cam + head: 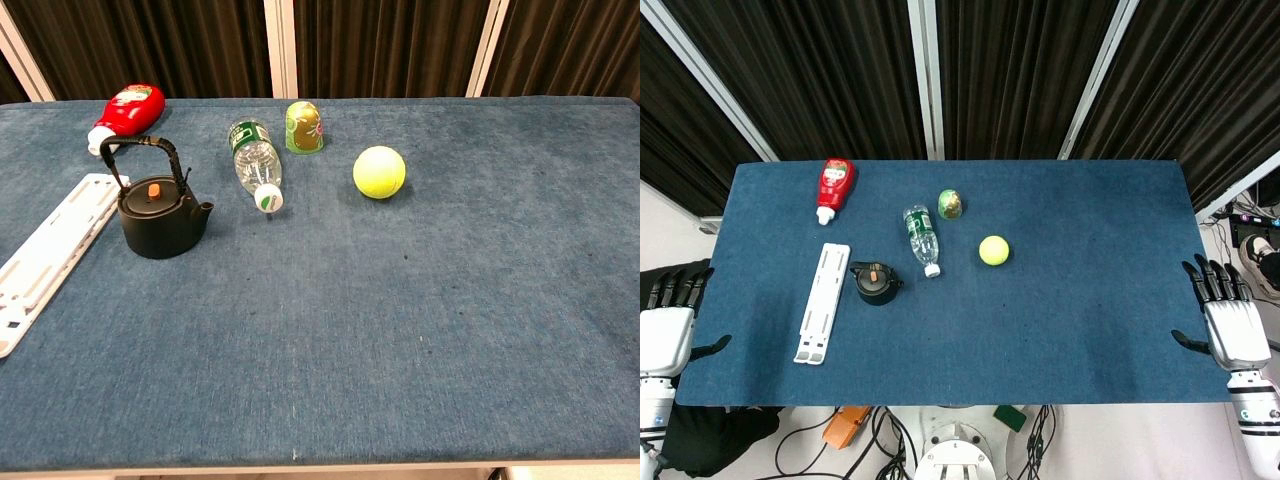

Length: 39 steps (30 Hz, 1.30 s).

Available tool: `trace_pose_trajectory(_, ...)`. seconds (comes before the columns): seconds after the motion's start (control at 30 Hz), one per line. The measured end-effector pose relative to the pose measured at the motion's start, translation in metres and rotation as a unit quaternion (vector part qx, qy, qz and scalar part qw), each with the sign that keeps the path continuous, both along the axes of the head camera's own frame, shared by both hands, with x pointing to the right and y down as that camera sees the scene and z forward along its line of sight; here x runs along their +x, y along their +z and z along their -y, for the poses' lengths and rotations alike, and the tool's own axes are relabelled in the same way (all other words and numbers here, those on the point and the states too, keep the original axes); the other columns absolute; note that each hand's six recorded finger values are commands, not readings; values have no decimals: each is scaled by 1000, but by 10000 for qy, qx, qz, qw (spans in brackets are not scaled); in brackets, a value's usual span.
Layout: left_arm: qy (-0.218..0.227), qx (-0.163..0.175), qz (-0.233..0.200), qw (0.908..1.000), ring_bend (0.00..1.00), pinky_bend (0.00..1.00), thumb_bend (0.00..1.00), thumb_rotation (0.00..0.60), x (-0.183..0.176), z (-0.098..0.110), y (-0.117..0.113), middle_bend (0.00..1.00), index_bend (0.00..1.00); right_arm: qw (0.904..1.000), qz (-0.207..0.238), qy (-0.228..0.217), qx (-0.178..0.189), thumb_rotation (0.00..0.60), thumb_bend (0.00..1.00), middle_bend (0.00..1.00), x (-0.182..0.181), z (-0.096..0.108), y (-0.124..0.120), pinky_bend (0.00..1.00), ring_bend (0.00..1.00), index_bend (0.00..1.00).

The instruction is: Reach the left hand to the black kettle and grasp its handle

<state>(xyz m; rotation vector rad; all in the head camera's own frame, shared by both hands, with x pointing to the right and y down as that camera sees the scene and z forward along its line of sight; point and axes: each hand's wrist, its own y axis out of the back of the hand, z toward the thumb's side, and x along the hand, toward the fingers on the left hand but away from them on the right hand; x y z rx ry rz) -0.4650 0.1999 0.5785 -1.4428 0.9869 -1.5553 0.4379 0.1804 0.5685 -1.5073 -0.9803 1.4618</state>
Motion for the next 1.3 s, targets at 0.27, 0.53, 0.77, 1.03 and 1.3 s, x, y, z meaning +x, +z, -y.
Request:
trace_pose_trajectory(0.27,136,145,-183,9996,61,1,44,600,15,12,-4,117,72,9999,40,85,45,600,174,0,5,-5,-1,0,0,0)
trace_pose_trajectory(0.53,936,344,-721,9924,105,1,44,600,81,60,-6,135,110,9999,41,20,-111,600,174,0,5,-17,6,0,0,0)
trace_pose_trajectory(0.77,1694,-38,-1064,9798,110,1,43,600,155,92,8,162,162,9992,66,17,-400,600,175,0,6,-29,19,0,0,0)
trace_pose_trajectory(1.03,2057,-625,-834,9731,198,1,32,600,216,103,43,257,233,9989,14,-5,-473,600,174,0,8,-31,22,0,0,0)
trace_pose_trajectory(1.3,2054,-1074,-480,9716,281,1,29,600,249,105,73,354,297,9987,8,57,-497,600,174,0,12,-32,24,0,0,0)
